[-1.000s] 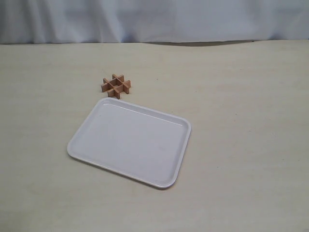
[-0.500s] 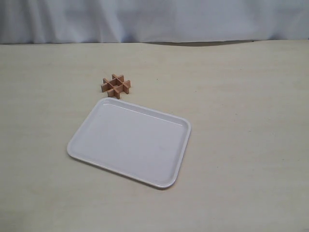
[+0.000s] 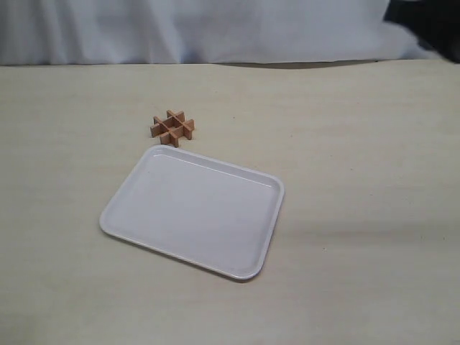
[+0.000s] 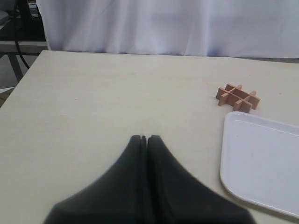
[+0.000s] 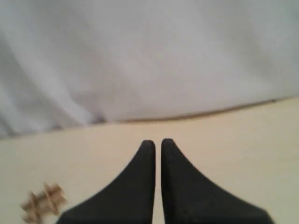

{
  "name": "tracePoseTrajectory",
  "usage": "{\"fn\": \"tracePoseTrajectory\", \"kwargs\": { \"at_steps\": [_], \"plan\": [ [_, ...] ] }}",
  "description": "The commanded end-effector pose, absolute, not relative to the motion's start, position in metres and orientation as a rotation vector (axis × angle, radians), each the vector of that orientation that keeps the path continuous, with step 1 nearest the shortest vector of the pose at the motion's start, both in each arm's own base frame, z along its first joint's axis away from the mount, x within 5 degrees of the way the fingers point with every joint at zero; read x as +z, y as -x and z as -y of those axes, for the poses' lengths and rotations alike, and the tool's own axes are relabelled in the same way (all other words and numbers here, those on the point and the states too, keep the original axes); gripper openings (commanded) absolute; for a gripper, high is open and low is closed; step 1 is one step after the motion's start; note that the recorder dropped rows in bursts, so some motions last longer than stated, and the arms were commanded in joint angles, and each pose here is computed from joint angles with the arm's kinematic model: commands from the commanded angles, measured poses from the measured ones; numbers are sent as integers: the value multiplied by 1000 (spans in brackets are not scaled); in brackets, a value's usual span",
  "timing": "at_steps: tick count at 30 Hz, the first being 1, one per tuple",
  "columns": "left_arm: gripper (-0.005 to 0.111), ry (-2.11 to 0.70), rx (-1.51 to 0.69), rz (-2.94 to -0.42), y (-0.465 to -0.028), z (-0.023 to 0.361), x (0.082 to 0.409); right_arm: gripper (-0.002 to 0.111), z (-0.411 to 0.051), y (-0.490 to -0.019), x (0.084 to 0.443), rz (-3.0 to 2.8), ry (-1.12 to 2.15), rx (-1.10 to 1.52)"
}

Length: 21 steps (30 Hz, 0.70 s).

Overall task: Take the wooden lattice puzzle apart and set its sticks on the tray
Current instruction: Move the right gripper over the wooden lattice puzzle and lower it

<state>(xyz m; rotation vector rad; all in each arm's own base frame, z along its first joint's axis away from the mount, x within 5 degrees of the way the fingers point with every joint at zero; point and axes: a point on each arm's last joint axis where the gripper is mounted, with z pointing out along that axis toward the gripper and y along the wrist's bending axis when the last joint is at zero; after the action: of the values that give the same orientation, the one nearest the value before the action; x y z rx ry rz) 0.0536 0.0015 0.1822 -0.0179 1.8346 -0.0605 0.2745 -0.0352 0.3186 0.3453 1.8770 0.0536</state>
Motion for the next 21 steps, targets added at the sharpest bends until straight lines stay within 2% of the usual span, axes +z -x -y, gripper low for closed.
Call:
{"fn": "tracePoseTrajectory", "kwargs": {
  "at_steps": [1, 6, 9, 11, 14, 21],
  "plan": [
    [0, 9, -62, -1829, -54, -1, 182, 5, 20, -313, 272, -2245, -146, -196],
    [0, 9, -62, -1829, -54, -1, 182, 5, -4, -343, 224, -2589, 75, -339],
    [0, 9, -62, -1829, -54, -1, 182, 5, -24, -355, 210, -2719, 283, -156],
    [0, 9, -62, -1829, -54, -1, 182, 5, -41, -362, 210, -2746, 385, 80],
    [0, 9, -62, -1829, -54, -1, 182, 5, -56, -372, 215, -2674, 429, 277],
    [0, 8, -59, -1834, -54, -1, 182, 5, -61, -389, 211, -2461, 287, 331]
  ]
}}
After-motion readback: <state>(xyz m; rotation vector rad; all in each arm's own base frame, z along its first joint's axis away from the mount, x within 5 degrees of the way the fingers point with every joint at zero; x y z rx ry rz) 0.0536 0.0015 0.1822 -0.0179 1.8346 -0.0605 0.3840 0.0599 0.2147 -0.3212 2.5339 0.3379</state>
